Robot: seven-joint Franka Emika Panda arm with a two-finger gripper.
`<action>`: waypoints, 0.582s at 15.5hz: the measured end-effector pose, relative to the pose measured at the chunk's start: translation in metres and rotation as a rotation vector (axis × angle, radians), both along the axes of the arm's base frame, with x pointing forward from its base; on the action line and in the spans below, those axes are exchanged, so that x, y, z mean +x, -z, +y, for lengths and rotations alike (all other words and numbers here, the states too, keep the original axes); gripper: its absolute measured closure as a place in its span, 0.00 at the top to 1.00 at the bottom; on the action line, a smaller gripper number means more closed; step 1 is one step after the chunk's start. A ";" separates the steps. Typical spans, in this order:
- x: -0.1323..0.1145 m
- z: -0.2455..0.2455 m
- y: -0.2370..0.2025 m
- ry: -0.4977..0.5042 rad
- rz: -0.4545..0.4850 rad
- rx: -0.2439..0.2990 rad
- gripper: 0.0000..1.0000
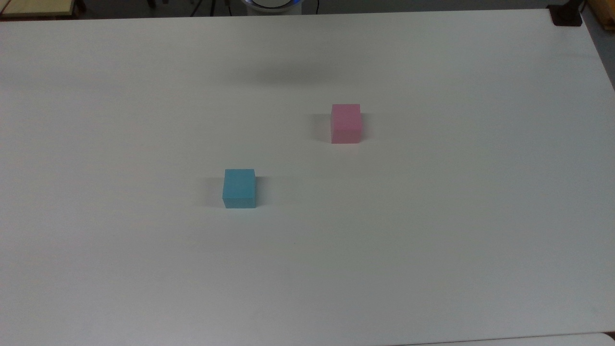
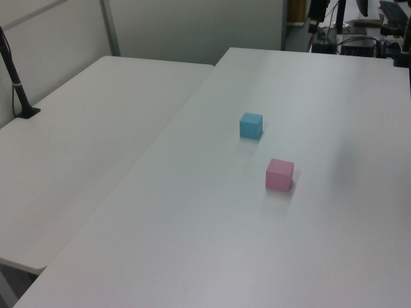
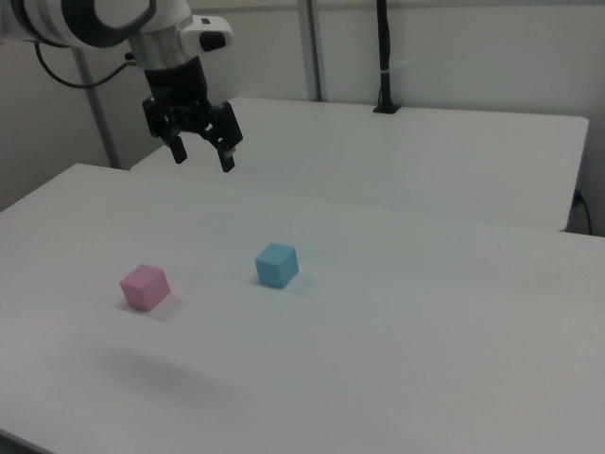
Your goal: Put blue cube on pink cube
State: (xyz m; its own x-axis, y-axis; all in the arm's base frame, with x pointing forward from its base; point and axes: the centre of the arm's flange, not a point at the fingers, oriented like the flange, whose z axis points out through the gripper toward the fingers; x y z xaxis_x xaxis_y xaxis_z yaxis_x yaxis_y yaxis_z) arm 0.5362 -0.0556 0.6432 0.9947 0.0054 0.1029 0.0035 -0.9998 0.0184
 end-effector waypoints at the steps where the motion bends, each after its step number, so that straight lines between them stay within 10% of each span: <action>1: 0.000 0.001 0.000 -0.003 0.000 0.000 1.00; 9: 0.000 0.003 0.003 -0.015 0.015 0.000 1.00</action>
